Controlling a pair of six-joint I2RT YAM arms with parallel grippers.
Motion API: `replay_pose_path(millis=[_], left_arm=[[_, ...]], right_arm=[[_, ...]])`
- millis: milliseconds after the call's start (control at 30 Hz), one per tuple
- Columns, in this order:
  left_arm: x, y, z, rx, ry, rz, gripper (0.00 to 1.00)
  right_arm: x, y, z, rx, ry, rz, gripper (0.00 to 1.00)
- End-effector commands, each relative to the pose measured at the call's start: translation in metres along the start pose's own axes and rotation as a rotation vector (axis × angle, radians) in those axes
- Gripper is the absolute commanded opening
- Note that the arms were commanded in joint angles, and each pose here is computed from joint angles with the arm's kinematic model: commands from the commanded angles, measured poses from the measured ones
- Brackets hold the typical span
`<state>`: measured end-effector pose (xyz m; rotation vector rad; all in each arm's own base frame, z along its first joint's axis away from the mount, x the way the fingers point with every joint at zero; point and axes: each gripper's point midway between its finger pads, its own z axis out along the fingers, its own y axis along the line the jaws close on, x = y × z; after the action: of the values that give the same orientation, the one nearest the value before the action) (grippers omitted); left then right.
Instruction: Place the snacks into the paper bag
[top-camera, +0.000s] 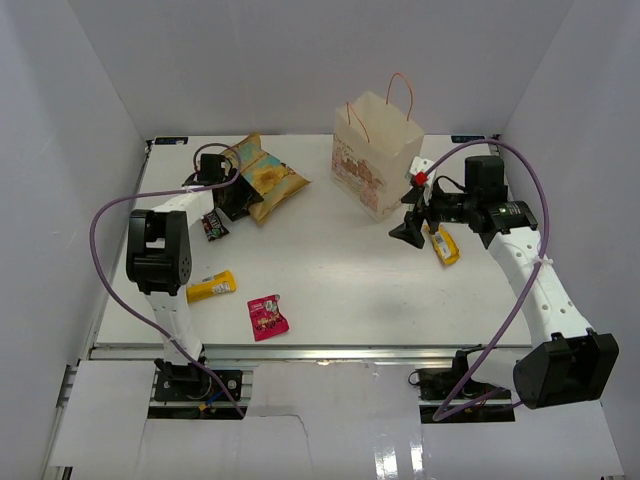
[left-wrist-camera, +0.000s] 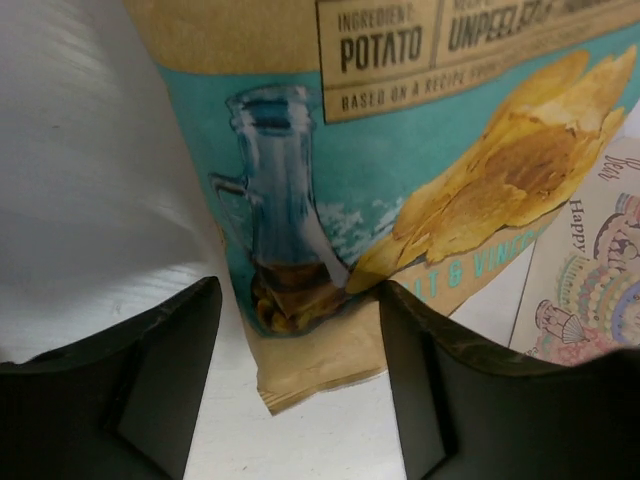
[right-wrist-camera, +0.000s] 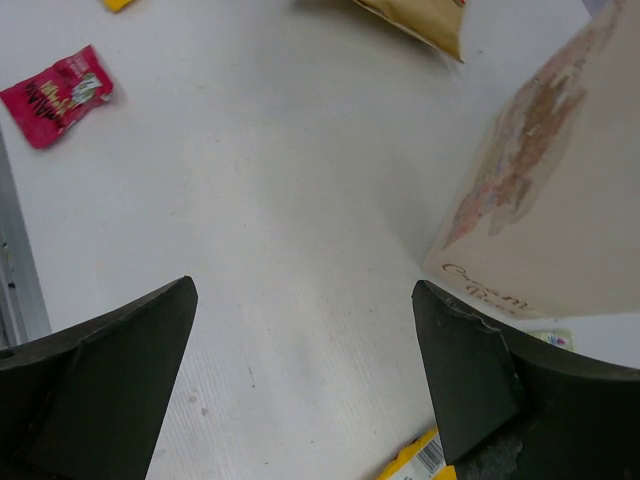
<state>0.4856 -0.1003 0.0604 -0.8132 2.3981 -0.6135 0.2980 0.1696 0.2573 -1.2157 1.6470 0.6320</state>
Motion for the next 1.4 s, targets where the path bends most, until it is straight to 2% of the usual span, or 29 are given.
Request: replay_pose_path(millis=[0, 67, 100, 200, 233, 333, 367, 433, 467, 600, 633, 667, 700, 733, 767, 833, 867, 900, 1067, 1200, 1367], left_arm=[[-0.016, -0.027, -0.003, 0.102, -0.05, 0.049, 0.67], [-0.017, -0.027, -0.001, 0.111, -0.052, 0.055, 0.55], [-0.018, -0.03, -0.001, 0.13, -0.057, 0.066, 0.41], [-0.018, -0.034, -0.001, 0.191, -0.05, 0.075, 0.25], [-0.016, -0.034, -0.002, 0.207, -0.043, 0.077, 0.14], [-0.016, -0.045, -0.015, 0.291, -0.036, 0.087, 0.01], [-0.017, -0.049, -0.021, 0.313, -0.037, 0.09, 0.0], [-0.016, -0.065, -0.041, 0.377, -0.032, 0.108, 0.0], [-0.014, -0.069, -0.049, 0.395, -0.022, 0.113, 0.0], [0.007, -0.087, -0.087, 0.488, 0.075, 0.103, 0.0], [0.012, -0.089, -0.095, 0.506, 0.095, 0.099, 0.0], [0.025, -0.089, -0.109, 0.529, 0.127, 0.086, 0.0], [0.032, -0.088, -0.116, 0.54, 0.142, 0.079, 0.0], [0.039, -0.087, -0.122, 0.55, 0.156, 0.075, 0.0], [0.045, -0.092, -0.138, 0.584, 0.159, 0.08, 0.0], [0.068, -0.079, -0.141, 0.578, 0.207, 0.057, 0.0], [0.074, -0.078, -0.146, 0.586, 0.217, 0.053, 0.0], [0.086, -0.075, -0.155, 0.601, 0.235, 0.045, 0.0], [0.114, -0.076, -0.179, 0.645, 0.275, 0.046, 0.0], [0.129, -0.073, -0.194, 0.665, 0.291, 0.047, 0.0], [0.139, -0.07, -0.206, 0.685, 0.309, 0.041, 0.0]], right_arm=[[-0.023, 0.032, -0.006, -0.173, -0.111, -0.146, 0.94], [-0.021, 0.04, -0.006, -0.212, -0.119, -0.152, 0.94], [-0.02, 0.041, -0.006, -0.216, -0.118, -0.16, 0.95], [-0.017, 0.041, -0.006, -0.223, -0.11, -0.185, 0.94], [-0.017, 0.041, -0.005, -0.226, -0.113, -0.218, 0.94], [-0.015, 0.047, -0.005, -0.249, -0.102, -0.265, 0.93], [-0.014, 0.047, -0.004, -0.26, -0.109, -0.359, 0.93], [-0.006, 0.061, -0.004, -0.314, -0.098, -0.443, 0.93], [-0.005, 0.062, -0.002, -0.327, -0.113, -0.574, 0.93], [-0.001, 0.073, 0.018, -0.335, -0.112, -0.807, 0.96], [-0.021, 0.06, 0.029, -0.251, -0.142, -0.907, 0.96], [-0.011, 0.054, 0.039, -0.203, -0.087, -0.857, 0.97], [-0.023, 0.062, 0.051, -0.183, -0.116, -0.888, 0.97], [-0.054, 0.05, 0.061, -0.068, -0.191, -0.959, 0.98], [-0.048, 0.043, 0.07, -0.004, -0.158, -0.939, 0.98], [-0.056, 0.057, 0.095, -0.003, -0.179, -0.956, 0.98], [-0.071, 0.048, 0.101, 0.073, -0.197, -0.974, 0.98], [-0.08, 0.053, 0.11, 0.08, -0.214, -0.972, 0.98], [-0.084, 0.038, 0.154, 0.099, -0.181, -0.796, 0.98], [-0.067, 0.053, 0.176, -0.045, -0.13, -0.737, 0.97], [-0.044, 0.078, 0.186, -0.179, -0.072, -0.751, 0.87]])
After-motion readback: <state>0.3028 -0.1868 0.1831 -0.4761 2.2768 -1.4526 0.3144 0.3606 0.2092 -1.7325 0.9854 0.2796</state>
